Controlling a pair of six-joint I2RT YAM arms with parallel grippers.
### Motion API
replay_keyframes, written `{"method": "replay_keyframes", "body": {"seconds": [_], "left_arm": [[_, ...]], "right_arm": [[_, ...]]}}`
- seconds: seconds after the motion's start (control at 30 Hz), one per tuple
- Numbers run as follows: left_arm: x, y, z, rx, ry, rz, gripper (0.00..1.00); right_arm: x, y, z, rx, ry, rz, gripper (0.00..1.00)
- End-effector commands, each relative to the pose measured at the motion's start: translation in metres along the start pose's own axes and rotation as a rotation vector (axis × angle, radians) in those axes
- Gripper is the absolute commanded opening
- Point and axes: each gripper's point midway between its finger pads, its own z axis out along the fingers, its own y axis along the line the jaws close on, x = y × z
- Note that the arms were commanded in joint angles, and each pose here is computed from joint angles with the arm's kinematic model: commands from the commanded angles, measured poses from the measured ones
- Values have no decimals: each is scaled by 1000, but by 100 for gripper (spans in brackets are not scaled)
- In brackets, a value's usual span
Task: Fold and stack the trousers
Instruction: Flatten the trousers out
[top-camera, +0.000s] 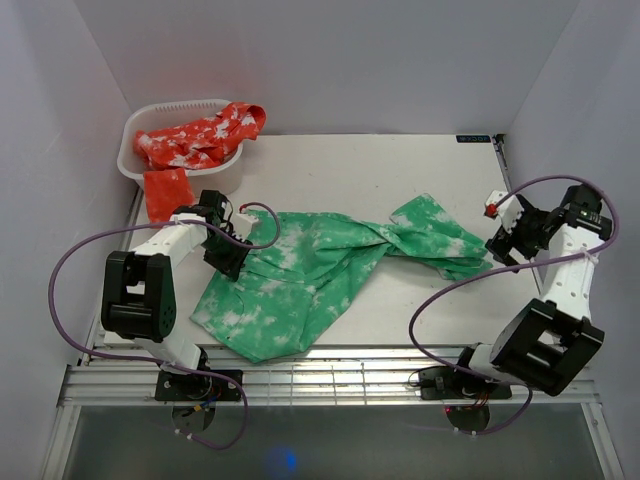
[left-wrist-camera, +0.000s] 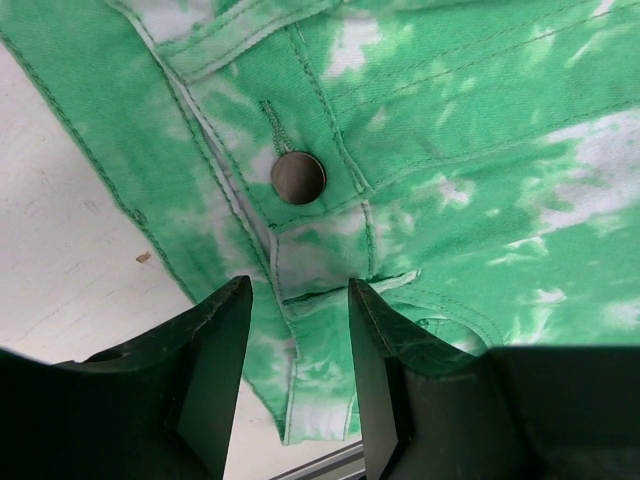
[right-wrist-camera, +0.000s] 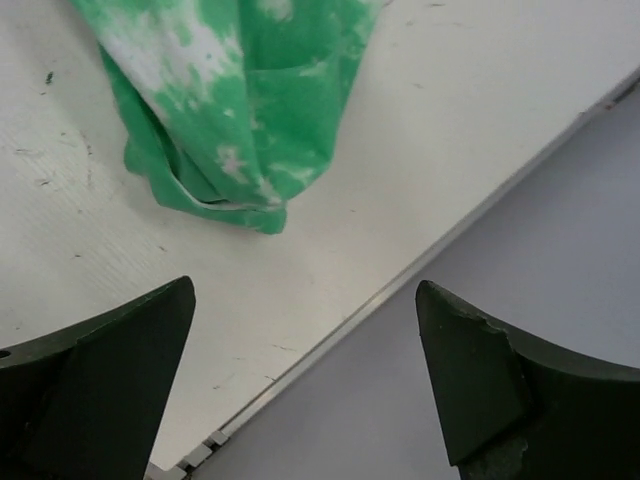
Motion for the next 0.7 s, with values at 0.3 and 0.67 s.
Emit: {"method": "replay_keyframes", "body": {"seconds": [0.3,0.67], "left_arm": [[-7,-1,-1,12,-29,-26,54],[-8,-2,0,11,-38,-50,48]], "right_arm": [[-6,10,105,-197,-102,-53,85],[-10,-8,77,-168,-41,-90,8]]}}
